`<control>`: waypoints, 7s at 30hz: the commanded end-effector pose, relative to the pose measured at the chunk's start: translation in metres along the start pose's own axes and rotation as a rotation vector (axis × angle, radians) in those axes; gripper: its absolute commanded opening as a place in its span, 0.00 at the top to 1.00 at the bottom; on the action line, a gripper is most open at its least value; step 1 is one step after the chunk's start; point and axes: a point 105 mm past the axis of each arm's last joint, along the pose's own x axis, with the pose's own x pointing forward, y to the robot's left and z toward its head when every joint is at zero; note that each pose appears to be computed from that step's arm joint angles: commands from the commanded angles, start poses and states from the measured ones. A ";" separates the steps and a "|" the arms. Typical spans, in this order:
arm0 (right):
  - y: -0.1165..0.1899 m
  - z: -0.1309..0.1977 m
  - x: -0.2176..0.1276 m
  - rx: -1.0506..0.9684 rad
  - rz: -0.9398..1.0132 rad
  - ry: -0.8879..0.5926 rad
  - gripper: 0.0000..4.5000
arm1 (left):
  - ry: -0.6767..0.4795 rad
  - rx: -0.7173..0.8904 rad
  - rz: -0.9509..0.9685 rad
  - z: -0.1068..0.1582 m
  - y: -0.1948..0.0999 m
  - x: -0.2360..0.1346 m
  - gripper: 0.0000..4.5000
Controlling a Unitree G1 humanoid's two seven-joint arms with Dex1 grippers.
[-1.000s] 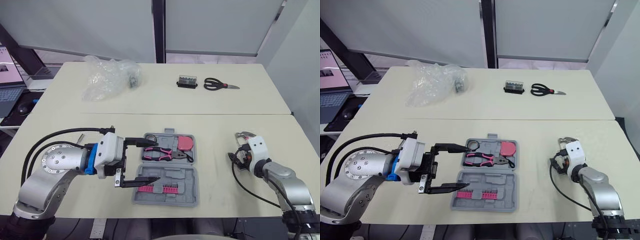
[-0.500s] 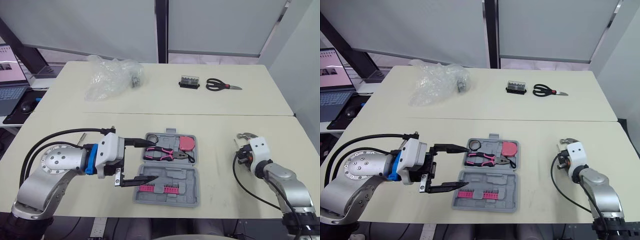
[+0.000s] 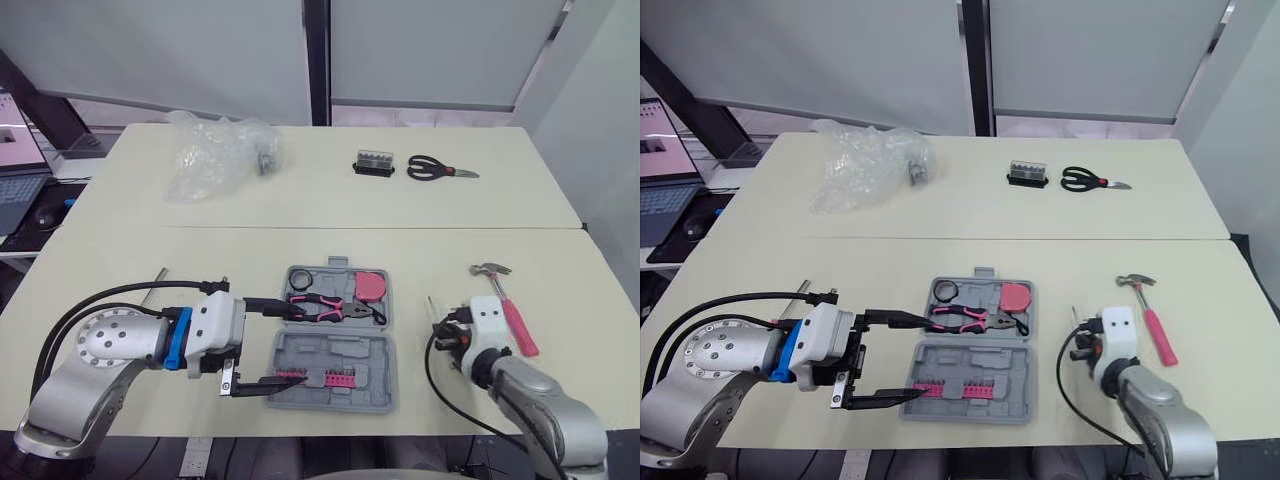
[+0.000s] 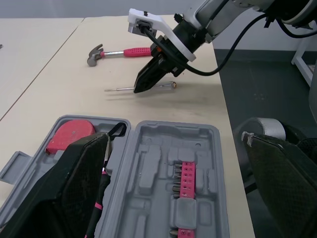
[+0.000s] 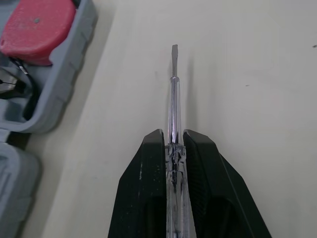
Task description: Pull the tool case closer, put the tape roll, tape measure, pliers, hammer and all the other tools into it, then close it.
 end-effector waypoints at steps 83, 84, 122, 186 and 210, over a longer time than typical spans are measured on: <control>0.034 0.054 0.054 -2.309 1.218 0.420 0.53 | 0.023 0.054 0.046 -0.013 -0.012 0.022 0.00; 0.033 0.054 0.056 -2.308 1.211 0.419 0.57 | 0.024 0.053 0.047 -0.013 -0.012 0.021 0.00; -0.031 0.044 -0.014 -0.444 0.336 0.349 0.94 | -0.060 0.108 0.077 -0.004 0.003 0.041 0.00; -0.009 0.032 -0.009 -0.673 0.286 -0.204 0.93 | 0.110 -0.009 0.199 -0.025 0.015 -0.022 0.00; 0.137 0.039 0.004 -1.052 0.894 0.098 0.93 | 0.330 -0.074 0.201 -0.061 -0.006 -0.075 0.00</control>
